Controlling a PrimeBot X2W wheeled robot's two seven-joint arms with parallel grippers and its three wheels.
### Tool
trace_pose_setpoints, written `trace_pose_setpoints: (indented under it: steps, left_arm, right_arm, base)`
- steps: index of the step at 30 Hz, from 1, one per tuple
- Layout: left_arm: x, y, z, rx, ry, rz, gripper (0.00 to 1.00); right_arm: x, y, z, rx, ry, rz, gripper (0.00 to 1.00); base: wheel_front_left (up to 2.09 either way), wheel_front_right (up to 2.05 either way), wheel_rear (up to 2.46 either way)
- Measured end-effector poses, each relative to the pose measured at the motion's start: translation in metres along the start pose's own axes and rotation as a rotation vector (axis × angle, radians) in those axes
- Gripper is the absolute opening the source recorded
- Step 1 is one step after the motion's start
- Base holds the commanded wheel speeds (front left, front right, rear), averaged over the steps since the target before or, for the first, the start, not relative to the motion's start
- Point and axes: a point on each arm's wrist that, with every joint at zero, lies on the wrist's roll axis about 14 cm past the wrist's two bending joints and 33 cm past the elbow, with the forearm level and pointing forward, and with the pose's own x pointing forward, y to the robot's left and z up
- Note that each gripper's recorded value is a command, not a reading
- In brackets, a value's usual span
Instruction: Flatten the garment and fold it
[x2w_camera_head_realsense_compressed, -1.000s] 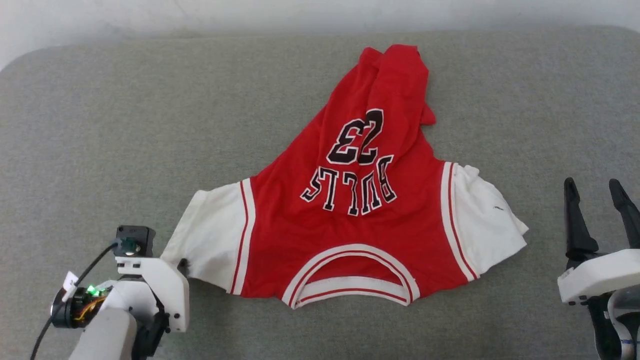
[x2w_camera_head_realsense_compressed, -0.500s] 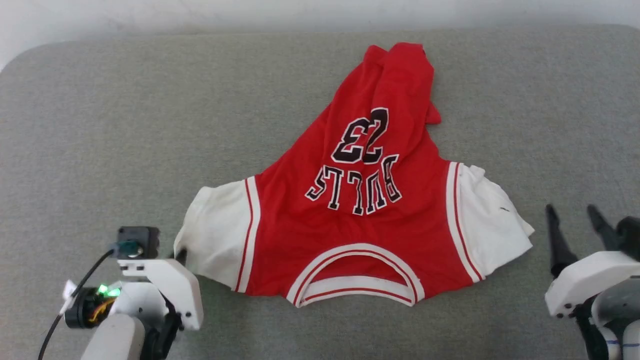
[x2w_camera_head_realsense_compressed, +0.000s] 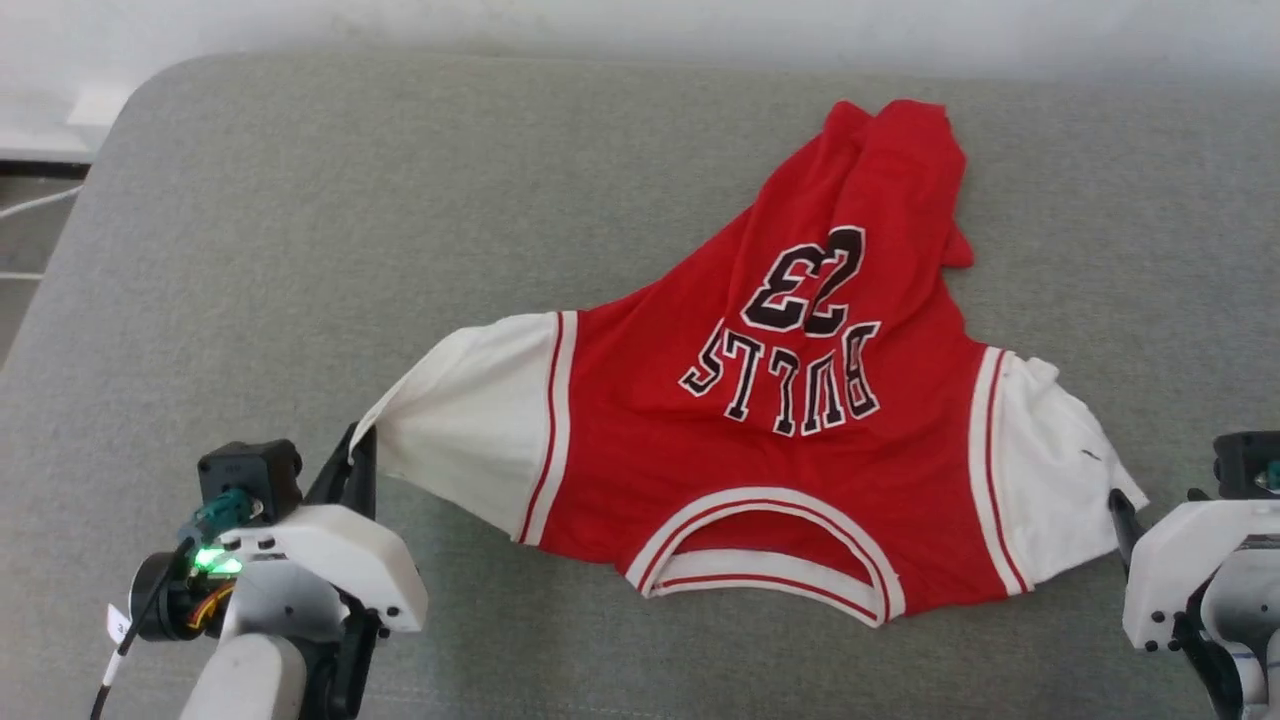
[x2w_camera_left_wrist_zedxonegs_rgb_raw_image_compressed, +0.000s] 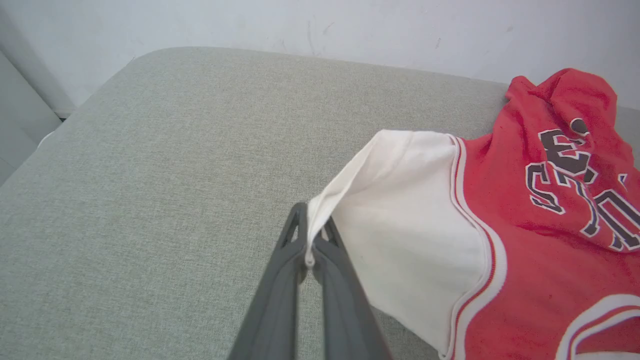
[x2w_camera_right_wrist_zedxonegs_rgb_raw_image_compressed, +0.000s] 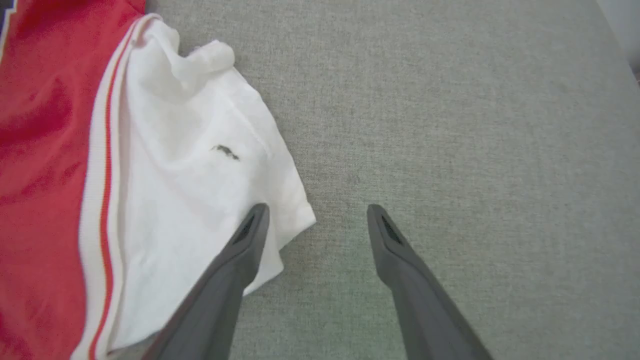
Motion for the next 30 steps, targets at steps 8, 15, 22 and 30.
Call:
trace_pose_setpoints:
  steps: [8,15,22,30]
  left_arm:
    - [-0.003,0.005,-0.012,-0.003,0.032,0.019,0.00]
    - [-0.004,0.007,-0.018,0.000,0.052,0.025,0.00]
    - [-0.008,0.003,0.003,-0.003,-0.019,-0.004,0.00]
    - [-0.023,-0.013,0.071,-0.054,-0.228,-0.092,0.00]
  right_arm:
    - [0.024,0.015,-0.019,-0.111,0.118,0.048,1.00]
    - [0.029,0.028,-0.021,-0.129,0.137,0.090,0.00]
    - [0.013,0.019,0.016,-0.104,-0.007,0.073,0.00]
    - [-0.051,-0.010,0.136,-0.071,-0.384,0.035,0.00]
  base:
    - [0.00,0.00,0.00]
    - [0.00,0.00,0.00]
    - [0.00,0.00,0.00]
    - [0.00,0.00,0.00]
